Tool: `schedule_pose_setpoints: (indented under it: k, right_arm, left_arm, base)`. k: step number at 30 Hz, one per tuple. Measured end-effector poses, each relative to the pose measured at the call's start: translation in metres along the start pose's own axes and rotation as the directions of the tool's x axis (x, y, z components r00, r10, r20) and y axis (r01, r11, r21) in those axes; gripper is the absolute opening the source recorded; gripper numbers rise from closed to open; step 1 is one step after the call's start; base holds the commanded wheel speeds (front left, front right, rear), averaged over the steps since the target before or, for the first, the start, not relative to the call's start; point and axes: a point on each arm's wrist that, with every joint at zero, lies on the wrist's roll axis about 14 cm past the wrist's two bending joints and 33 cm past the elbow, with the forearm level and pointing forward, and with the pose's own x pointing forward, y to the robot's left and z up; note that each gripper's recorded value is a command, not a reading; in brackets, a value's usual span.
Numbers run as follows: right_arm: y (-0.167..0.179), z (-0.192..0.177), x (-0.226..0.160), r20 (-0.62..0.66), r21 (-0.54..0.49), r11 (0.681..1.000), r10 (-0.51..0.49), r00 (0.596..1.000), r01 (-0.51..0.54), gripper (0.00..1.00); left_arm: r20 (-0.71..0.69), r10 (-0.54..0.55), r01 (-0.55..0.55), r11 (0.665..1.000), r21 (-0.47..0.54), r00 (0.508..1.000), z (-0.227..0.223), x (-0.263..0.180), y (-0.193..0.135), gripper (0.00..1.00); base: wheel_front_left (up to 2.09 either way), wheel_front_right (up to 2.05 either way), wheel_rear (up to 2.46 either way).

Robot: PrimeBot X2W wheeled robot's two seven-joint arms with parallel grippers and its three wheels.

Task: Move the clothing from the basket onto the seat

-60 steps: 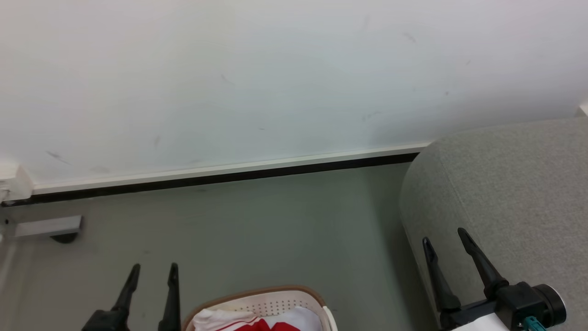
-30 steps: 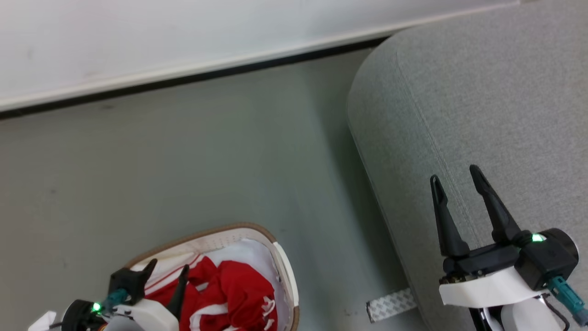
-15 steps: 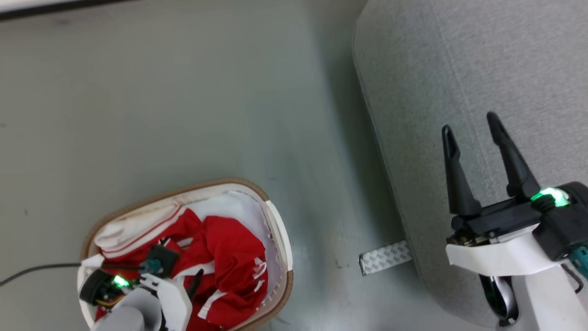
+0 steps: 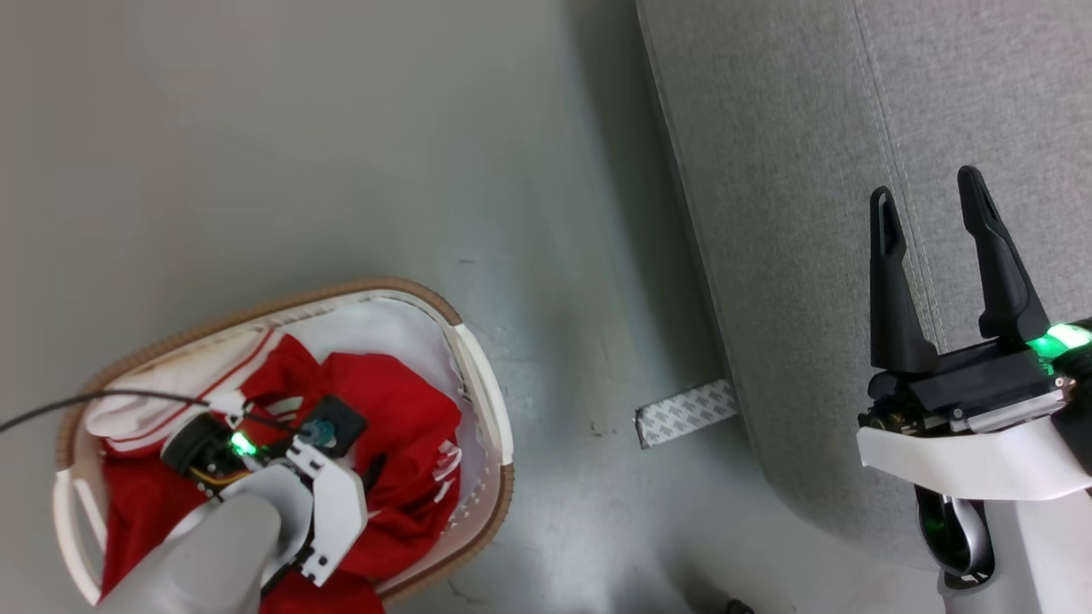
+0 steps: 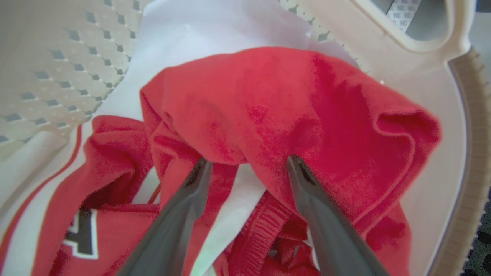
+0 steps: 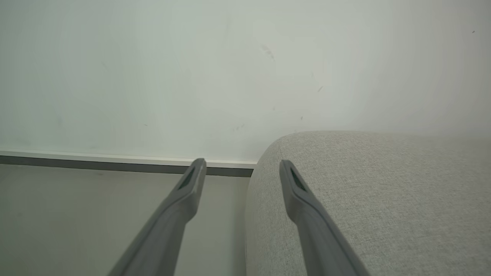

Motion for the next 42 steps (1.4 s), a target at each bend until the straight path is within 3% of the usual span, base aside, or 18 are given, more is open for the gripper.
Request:
schedule_pose_setpoints:
  k: [14,15,16,17,26,32,42]
  right_arm:
    - [-0.006,-0.019,0.002,-0.043,-0.007,1.0,-0.016,0.999,0.016,1.0]
    - [-0.006,-0.019,0.002,-0.042,-0.007,1.0,-0.016,0.999,0.016,1.0]
    - [-0.006,-0.018,0.002,-0.041,-0.007,1.0,-0.016,0.999,0.016,1.0]
    - [-0.006,-0.017,0.002,-0.039,-0.007,1.0,-0.016,0.999,0.015,1.0]
    - [0.0,0.001,0.002,0.005,0.011,1.0,-0.001,1.0,0.001,1.0]
    - [0.009,0.028,0.0,0.07,0.01,1.0,0.026,0.997,-0.026,1.0]
    - [0.029,0.076,-0.026,0.171,0.022,0.997,0.072,0.983,-0.077,1.0]
  left_arm:
    - [-0.231,-0.049,0.058,0.998,0.031,0.972,-0.041,0.032,-0.001,0.98]
    - [-0.234,-0.05,0.059,0.998,0.033,0.971,-0.04,0.032,-0.001,0.53]
    - [-0.232,-0.05,0.058,0.998,0.03,0.971,-0.039,0.032,-0.001,0.23]
    - [-0.228,-0.051,0.059,0.998,0.028,0.972,-0.038,0.032,-0.001,0.0]
    - [-0.128,-0.005,0.009,1.0,0.028,0.992,-0.013,0.014,0.007,0.0]
    - [0.009,0.046,-0.046,0.999,-0.026,0.999,0.022,-0.013,0.001,0.0]
    - [0.251,0.166,-0.132,0.98,-0.148,0.953,0.083,-0.083,-0.02,0.0]
  base:
    - [0.0,0.0,0.0]
    - [0.0,0.0,0.0]
    - [0.0,0.0,0.0]
    - [0.0,0.0,0.0]
    - [0.0,0.0,0.0]
    - [0.0,0.0,0.0]
    - [0.0,0.0,0.0]
